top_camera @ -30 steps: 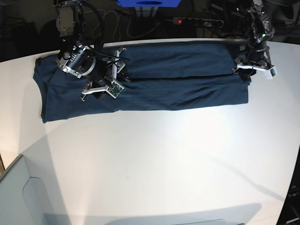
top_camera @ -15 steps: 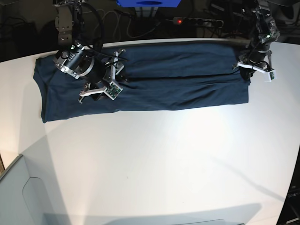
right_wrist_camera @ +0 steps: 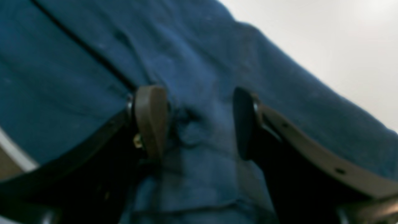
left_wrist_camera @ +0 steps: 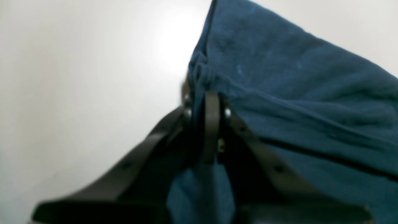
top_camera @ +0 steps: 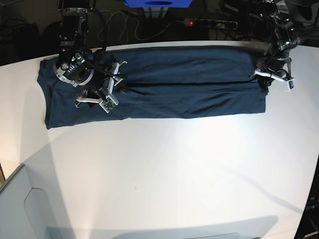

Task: Fold the T-shirt properly
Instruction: 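Adjust the left gripper's grip on the strip end, lifting it slightly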

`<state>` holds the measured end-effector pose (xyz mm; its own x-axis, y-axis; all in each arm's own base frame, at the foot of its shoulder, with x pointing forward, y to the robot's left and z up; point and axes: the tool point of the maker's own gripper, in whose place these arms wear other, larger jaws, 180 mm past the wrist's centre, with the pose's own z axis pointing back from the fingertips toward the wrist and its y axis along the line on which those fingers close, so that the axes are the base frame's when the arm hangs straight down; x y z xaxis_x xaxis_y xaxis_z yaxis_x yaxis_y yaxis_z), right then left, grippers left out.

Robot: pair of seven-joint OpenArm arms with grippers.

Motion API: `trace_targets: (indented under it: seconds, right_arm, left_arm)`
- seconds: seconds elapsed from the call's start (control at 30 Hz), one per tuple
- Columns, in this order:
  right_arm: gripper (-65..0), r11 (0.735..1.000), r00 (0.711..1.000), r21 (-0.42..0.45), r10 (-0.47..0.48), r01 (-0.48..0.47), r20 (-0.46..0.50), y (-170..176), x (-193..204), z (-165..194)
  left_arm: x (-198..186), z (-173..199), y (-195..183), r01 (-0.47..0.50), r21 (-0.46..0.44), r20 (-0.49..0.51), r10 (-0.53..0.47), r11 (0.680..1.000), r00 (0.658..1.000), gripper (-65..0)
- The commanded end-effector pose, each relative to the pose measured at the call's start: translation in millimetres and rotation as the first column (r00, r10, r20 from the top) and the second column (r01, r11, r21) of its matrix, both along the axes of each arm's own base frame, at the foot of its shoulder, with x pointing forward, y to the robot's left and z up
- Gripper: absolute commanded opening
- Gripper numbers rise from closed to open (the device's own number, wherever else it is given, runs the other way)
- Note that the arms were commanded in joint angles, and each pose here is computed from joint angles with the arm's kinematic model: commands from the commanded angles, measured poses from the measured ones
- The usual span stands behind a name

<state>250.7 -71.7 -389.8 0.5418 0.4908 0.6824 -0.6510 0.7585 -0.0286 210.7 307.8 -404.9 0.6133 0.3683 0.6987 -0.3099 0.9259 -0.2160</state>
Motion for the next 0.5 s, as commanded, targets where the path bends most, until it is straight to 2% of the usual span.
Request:
trace_targets:
  seconds: [0.0, 0.13, 0.47]
  right_arm:
    - [-32.9, 1.0, 1.0, 0.023, 0.017, -0.017, 0.024, 4.4, 3.4, 5.9]
    - [-32.9, 0.999, 1.0, 0.025, 0.027, -0.027, -0.001, 7.5, -3.5, -0.9]
    - [-32.9, 0.985, 0.983, 0.002, 0.173, -0.173, -0.068, 31.4, -41.0, -16.7]
  left_arm:
    - [7.7, 11.5, 5.0, 0.003, 0.021, 0.04, -0.004, 1.0, 0.999, -65.0]
    - [7.7, 11.5, 5.0, 0.003, 0.021, 0.04, -0.004, 1.0, 0.999, -65.0]
    - [11.0, 13.6, 4.9, 0.003, 0.022, 0.049, -0.004, 1.0, 0.999, -65.0]
